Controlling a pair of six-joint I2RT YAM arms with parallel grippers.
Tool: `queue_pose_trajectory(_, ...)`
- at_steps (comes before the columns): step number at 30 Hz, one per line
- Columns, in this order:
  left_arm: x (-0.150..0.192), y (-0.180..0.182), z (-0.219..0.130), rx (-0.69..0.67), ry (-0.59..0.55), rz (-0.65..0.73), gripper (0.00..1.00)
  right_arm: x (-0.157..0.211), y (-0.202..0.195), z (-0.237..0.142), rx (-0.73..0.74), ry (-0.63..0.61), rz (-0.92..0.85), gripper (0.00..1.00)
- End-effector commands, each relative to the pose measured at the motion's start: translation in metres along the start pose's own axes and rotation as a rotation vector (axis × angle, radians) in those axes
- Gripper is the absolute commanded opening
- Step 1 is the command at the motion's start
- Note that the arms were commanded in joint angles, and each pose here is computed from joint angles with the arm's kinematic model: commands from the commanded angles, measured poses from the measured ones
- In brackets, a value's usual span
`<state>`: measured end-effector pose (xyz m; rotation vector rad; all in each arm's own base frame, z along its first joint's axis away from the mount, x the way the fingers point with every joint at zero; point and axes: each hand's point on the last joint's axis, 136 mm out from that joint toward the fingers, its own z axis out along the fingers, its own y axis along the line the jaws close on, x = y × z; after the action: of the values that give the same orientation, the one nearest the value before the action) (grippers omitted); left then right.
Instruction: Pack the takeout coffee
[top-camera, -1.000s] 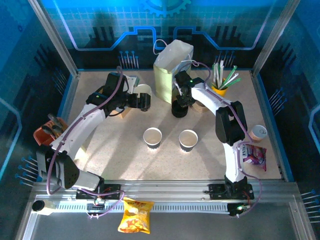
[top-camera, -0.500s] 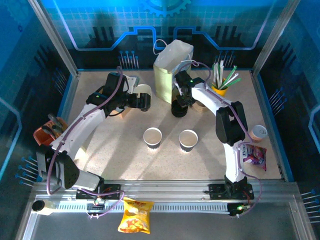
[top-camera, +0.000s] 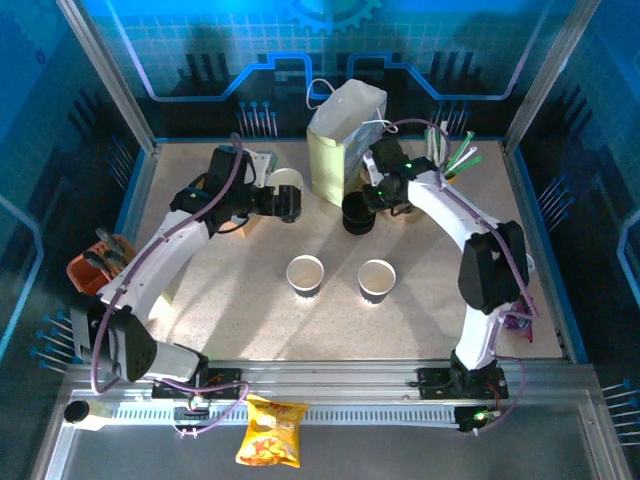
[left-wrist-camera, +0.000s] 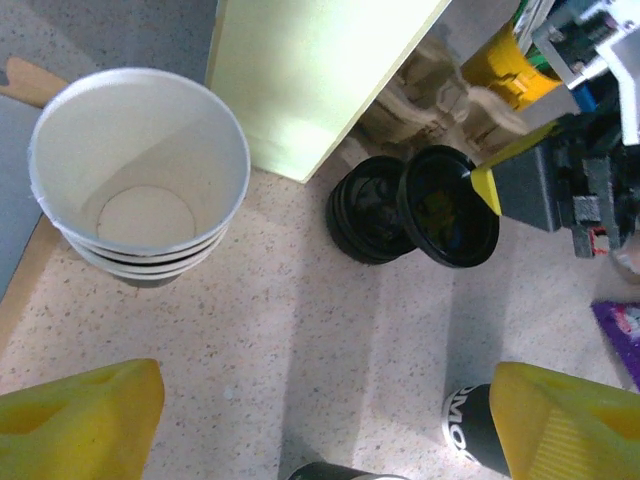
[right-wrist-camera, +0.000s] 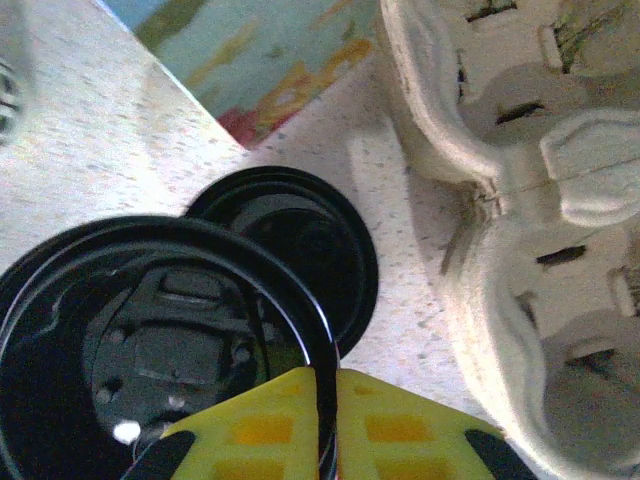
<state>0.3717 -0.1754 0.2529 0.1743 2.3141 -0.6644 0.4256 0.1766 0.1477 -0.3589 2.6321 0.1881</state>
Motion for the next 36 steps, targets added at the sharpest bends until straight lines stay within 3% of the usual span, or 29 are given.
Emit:
queue_pose_trajectory(1,-0.021,-0.030,-0.021,0.137,-0.104,-0.063,0.85,-0.018,0.027,-0.048,-0.238,-0.131,0.132,0.11)
queue_pose_trajectory(9,-0.069,-0.090,-0.075,0.470,-0.350,-0.273,0.85,-0.042,0.075,-0.145,-0.644,-0.371,0.342,0.11)
queue_pose_trajectory(15,-0.094,-0.112,-0.099,0.645,-0.458,-0.435,0.85,-0.055,0.099,-0.188,-0.847,-0.465,0.456,0.10)
queue_pose_trajectory(23,-0.106,-0.130,-0.100,0.745,-0.459,-0.540,0.89,-0.066,0.123,-0.220,-0.998,-0.531,0.515,0.10)
queue_pose_trajectory(30,-0.107,-0.124,-0.093,0.724,-0.467,-0.598,0.92,-0.073,0.131,-0.231,-1.059,-0.560,0.543,0.10)
queue_pose_trajectory(36,-0.111,-0.135,-0.088,0.809,-0.423,-0.638,0.93,-0.078,0.142,-0.234,-1.109,-0.560,0.539,0.10)
